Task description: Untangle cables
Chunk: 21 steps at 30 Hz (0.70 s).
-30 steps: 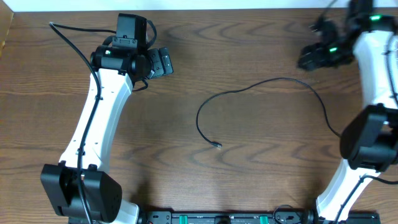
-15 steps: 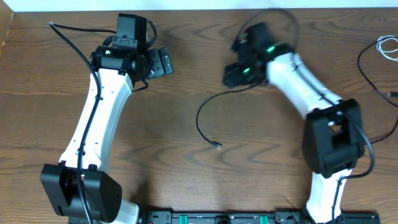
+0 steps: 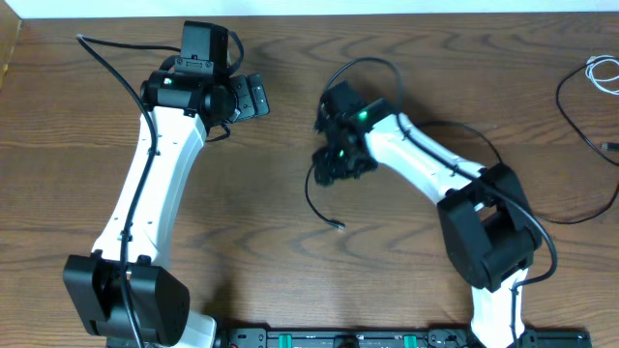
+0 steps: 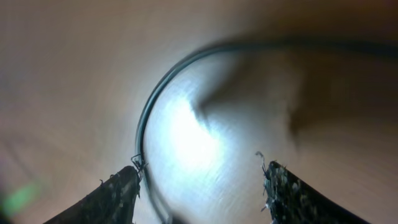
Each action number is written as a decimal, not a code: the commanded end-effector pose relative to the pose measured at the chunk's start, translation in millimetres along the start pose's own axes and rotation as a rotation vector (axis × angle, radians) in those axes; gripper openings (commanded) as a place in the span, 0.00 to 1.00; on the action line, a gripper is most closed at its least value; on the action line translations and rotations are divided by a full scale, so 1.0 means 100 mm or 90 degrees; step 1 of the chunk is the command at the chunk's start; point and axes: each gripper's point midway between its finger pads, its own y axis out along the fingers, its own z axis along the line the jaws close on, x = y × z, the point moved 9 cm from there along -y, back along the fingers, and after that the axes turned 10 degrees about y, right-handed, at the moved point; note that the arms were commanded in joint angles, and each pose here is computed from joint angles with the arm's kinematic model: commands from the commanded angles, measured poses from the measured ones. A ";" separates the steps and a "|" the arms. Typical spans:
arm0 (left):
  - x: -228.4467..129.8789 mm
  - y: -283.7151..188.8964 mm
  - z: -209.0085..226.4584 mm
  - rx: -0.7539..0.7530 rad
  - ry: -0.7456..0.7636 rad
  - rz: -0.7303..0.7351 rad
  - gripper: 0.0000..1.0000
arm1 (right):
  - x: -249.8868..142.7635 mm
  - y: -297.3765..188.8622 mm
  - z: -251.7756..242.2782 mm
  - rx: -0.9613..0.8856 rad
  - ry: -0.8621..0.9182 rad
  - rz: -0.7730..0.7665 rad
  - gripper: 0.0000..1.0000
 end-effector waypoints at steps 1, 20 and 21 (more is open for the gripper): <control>-0.01 0.02 0.02 0.009 0.005 0.004 0.97 | -0.22 0.04 0.24 0.021 -0.182 0.050 0.62; -0.01 0.02 0.02 0.009 0.005 0.004 0.97 | -0.68 0.39 0.08 -0.167 -0.245 0.122 0.33; -0.01 0.02 0.02 0.009 0.005 0.004 0.97 | -0.68 0.39 0.08 -0.167 -0.244 0.122 0.24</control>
